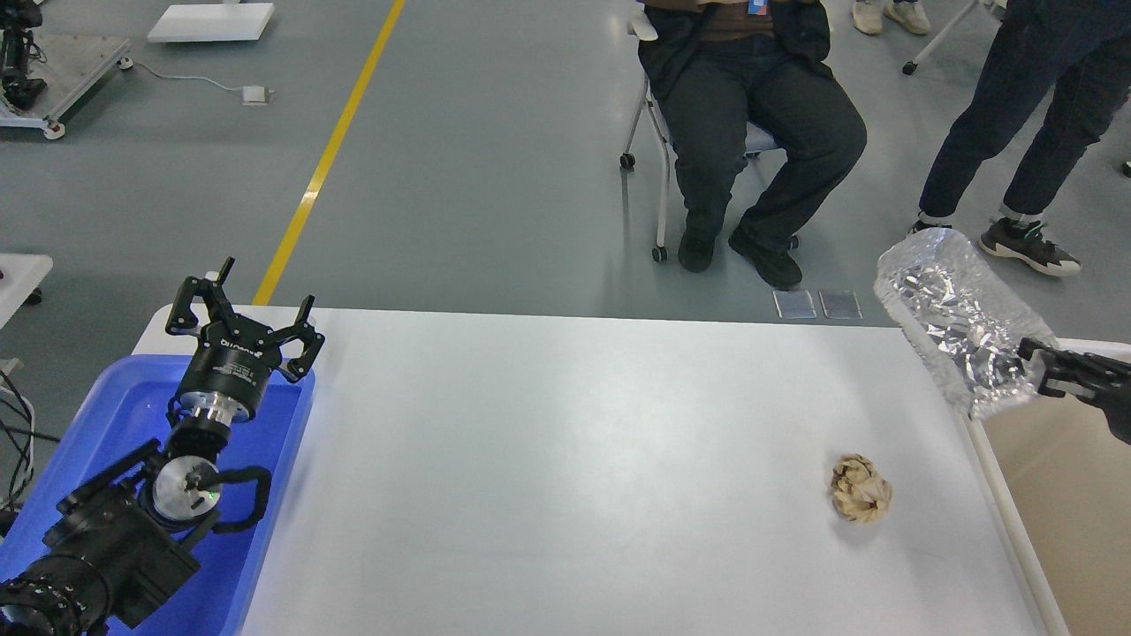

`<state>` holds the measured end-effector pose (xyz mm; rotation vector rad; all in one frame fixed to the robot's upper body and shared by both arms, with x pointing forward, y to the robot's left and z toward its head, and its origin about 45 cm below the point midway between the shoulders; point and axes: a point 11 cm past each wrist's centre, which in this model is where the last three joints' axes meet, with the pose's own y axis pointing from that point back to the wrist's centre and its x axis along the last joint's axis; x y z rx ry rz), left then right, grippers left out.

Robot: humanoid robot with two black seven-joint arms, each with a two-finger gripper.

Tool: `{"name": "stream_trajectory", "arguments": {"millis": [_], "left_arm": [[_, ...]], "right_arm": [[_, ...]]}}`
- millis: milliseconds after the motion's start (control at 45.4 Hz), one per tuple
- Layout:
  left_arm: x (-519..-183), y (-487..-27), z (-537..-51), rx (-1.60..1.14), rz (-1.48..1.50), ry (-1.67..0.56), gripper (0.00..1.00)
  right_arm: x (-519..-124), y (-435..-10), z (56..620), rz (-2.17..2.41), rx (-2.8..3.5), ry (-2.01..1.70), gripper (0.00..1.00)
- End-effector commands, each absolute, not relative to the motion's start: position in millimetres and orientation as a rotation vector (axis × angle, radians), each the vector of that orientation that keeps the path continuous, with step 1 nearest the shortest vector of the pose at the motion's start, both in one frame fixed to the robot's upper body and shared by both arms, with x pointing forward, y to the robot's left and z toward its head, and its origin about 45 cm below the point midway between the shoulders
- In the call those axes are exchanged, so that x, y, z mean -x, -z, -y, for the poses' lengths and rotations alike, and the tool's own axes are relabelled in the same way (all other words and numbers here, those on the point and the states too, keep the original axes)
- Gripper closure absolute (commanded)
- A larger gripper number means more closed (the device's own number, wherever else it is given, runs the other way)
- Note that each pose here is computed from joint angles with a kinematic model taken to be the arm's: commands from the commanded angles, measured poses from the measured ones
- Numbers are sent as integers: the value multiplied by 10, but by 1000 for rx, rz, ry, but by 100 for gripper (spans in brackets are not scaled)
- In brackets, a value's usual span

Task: Tidy desktop

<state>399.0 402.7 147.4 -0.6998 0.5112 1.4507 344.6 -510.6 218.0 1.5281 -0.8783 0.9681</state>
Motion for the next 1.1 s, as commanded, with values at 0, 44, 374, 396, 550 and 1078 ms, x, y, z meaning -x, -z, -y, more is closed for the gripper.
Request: {"name": "stream_trajectory", "arguments": {"millis": [0,44,374,396,550,1078], "left_arm": [[-3988,-1471,-4028,700,-512,-1451,0],[-3992,-1480,-4034,700,-510,-1451,0],[-3993,-1477,-4026,700,-511,-1450,0],[-3988,-1471,-4028,700,-512,-1451,0],[-3993,-1477,-4026,700,-511,-1450,0],[-3993,-1476,-4029,701,-511,-1453,0]], "right_arm": [[-3276,-2169,5941,767,-1257,-880,100],[-3273,-2144,5994,744,-1230,-877,100],[-3162,-1997,6280,697,-1123,-762,100],[-3172,-1989,6279,706,-1126,-747,100],[-3212,-1842,6223,772,-1155,-643,100],[-2881,-1336,6280,1046,-1095,-179,100]]}}
